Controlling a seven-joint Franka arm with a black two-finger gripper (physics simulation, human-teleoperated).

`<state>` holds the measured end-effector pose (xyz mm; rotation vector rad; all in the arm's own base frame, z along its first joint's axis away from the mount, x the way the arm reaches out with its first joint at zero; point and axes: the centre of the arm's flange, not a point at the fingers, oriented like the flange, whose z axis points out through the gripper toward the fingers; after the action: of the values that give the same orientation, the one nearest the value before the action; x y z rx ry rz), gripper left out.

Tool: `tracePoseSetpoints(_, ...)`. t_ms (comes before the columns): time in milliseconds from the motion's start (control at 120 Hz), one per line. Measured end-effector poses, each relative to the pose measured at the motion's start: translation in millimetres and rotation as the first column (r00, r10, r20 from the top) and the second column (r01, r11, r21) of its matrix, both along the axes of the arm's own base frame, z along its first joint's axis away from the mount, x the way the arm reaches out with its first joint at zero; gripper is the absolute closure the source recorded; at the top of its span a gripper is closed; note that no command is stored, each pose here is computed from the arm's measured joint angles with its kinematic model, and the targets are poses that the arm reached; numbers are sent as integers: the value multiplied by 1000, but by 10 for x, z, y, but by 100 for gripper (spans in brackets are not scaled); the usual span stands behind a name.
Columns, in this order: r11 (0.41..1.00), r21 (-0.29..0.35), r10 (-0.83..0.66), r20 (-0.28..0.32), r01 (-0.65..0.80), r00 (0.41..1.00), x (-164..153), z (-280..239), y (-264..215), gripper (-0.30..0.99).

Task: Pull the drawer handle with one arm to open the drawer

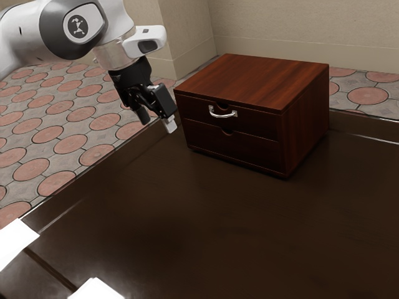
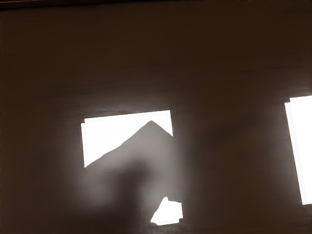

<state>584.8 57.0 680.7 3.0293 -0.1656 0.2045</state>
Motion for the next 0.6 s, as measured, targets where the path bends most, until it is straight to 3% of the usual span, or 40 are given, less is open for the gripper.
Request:
tracePoseSetpoints(517, 1000, 1, -1, 2, 1, 1000, 20, 3, 13, 0)
tracePoseSetpoints(550, 1000, 5, -1, 33, 1, 999, -12, 174, 12, 0)
tracePoseSetpoints(600, 999, 41, -4, 164, -3, 987, -336, 932, 4, 0)
